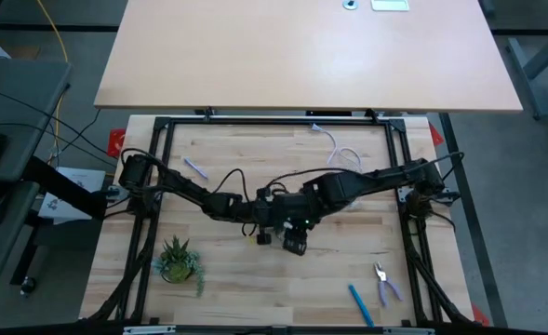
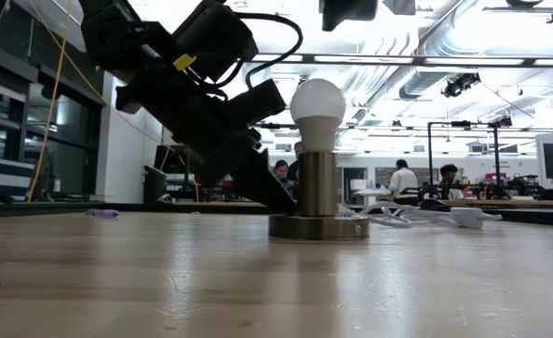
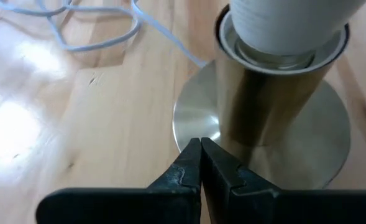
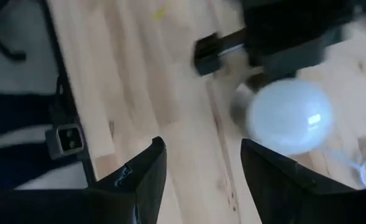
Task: Screw lightbulb
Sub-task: Insert the lightbulb in the lamp
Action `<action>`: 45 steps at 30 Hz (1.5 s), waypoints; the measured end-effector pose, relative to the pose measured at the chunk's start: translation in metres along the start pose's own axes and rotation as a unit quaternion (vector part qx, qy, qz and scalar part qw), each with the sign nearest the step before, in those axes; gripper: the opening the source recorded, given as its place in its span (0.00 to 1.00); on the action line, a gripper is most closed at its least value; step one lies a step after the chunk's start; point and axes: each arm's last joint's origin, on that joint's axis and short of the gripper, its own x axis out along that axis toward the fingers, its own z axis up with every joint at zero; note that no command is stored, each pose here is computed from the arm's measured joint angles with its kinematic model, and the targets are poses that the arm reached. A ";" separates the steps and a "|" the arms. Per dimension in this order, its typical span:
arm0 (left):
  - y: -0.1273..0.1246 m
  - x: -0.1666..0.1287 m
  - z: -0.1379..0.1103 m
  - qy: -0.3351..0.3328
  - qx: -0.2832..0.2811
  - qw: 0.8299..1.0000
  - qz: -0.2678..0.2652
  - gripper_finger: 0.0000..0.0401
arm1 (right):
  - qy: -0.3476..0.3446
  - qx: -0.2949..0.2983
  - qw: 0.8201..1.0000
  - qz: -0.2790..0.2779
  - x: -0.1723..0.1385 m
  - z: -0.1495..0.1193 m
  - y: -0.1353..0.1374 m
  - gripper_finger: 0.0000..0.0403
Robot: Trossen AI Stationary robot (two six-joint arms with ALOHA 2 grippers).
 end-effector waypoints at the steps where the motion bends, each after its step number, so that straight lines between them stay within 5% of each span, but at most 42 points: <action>1: 0.002 -0.002 0.001 0.001 0.002 1.000 0.002 0.00 | -0.005 -0.005 1.000 -0.003 0.000 0.000 0.001 0.49; 7: 0.018 -0.023 0.013 0.011 -0.004 1.000 0.012 0.00 | -0.018 0.023 0.999 -0.029 0.000 0.002 -0.003 0.49; 10: 0.024 -0.030 0.011 0.044 -0.002 0.999 0.003 0.00 | -0.023 -0.014 0.999 -0.036 -0.001 0.001 -0.001 0.49; 17: 0.046 -0.101 0.025 0.089 -0.025 0.996 -0.018 0.00 | -0.118 -0.063 0.968 -0.214 -0.055 -0.024 -0.006 0.49; 23: 0.065 -0.196 0.053 -0.058 -0.114 0.992 -0.023 0.00 | -0.206 0.037 0.939 -0.272 -0.120 -0.075 -0.025 0.49; 29: 0.084 -0.291 0.069 -0.297 -0.195 0.934 -0.043 0.00 | -0.332 0.142 0.902 -0.235 -0.137 -0.137 -0.050 0.49; 33: 0.092 -0.326 0.062 -0.368 -0.215 0.905 -0.021 0.00 | -0.378 0.163 0.890 -0.194 -0.120 -0.162 -0.067 0.49; 42: 0.083 -0.295 0.015 -0.412 -0.300 0.859 -0.042 0.00 | -0.419 0.193 0.882 -0.097 -0.076 -0.180 -0.083 0.49; 45: 0.083 -0.292 0.011 -0.456 -0.322 0.829 -0.038 0.00 | -0.418 0.204 0.881 -0.087 -0.075 -0.182 -0.086 0.49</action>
